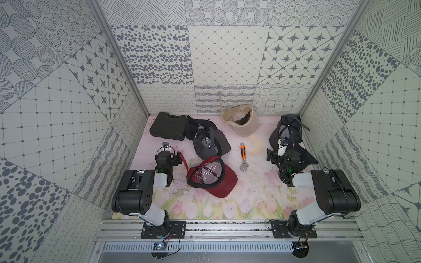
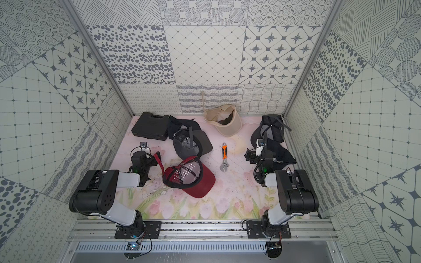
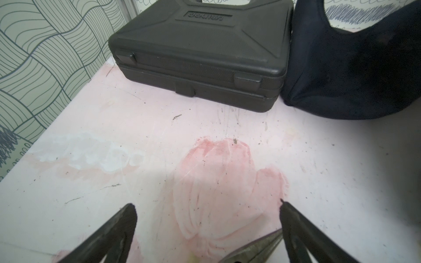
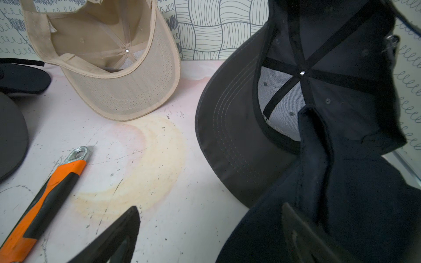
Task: Open the adjustable buckle of the baseball cap
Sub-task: Reset both arms
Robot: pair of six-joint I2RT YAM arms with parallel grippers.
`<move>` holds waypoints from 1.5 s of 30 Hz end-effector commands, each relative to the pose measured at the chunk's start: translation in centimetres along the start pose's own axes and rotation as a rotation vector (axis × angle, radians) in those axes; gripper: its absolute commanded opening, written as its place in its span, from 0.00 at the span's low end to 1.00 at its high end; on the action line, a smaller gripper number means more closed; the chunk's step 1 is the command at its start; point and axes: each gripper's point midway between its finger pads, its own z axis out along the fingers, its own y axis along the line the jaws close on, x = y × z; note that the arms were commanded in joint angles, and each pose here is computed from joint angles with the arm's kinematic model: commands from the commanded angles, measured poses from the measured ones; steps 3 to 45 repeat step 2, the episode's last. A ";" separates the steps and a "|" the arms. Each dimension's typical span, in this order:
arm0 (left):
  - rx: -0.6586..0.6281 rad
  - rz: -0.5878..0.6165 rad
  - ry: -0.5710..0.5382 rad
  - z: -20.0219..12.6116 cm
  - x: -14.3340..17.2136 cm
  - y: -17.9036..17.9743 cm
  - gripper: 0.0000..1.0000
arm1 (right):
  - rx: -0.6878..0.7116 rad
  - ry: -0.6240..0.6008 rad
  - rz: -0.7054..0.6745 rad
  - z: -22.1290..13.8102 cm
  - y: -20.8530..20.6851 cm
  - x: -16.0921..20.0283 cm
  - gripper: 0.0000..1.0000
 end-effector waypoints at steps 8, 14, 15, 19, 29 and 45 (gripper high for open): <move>0.020 0.007 -0.051 0.1 -1.4 -0.4 0.99 | -0.004 -0.047 0.012 0.1 0.1 -1.6 0.98; 0.020 0.007 -0.051 0.1 -1.4 -0.4 0.99 | -0.004 -0.047 0.012 0.1 0.1 -1.6 0.98; 0.020 0.007 -0.051 0.1 -1.4 -0.4 0.99 | -0.004 -0.047 0.012 0.1 0.1 -1.6 0.98; 0.020 0.007 -0.051 0.1 -1.4 -0.4 0.99 | -0.004 -0.047 0.012 0.1 0.1 -1.6 0.98; 0.020 0.007 -0.051 0.1 -1.4 -0.4 0.99 | -0.004 -0.047 0.012 0.1 0.1 -1.6 0.98; 0.020 0.007 -0.051 0.1 -1.4 -0.4 0.99 | -0.004 -0.047 0.012 0.1 0.1 -1.6 0.98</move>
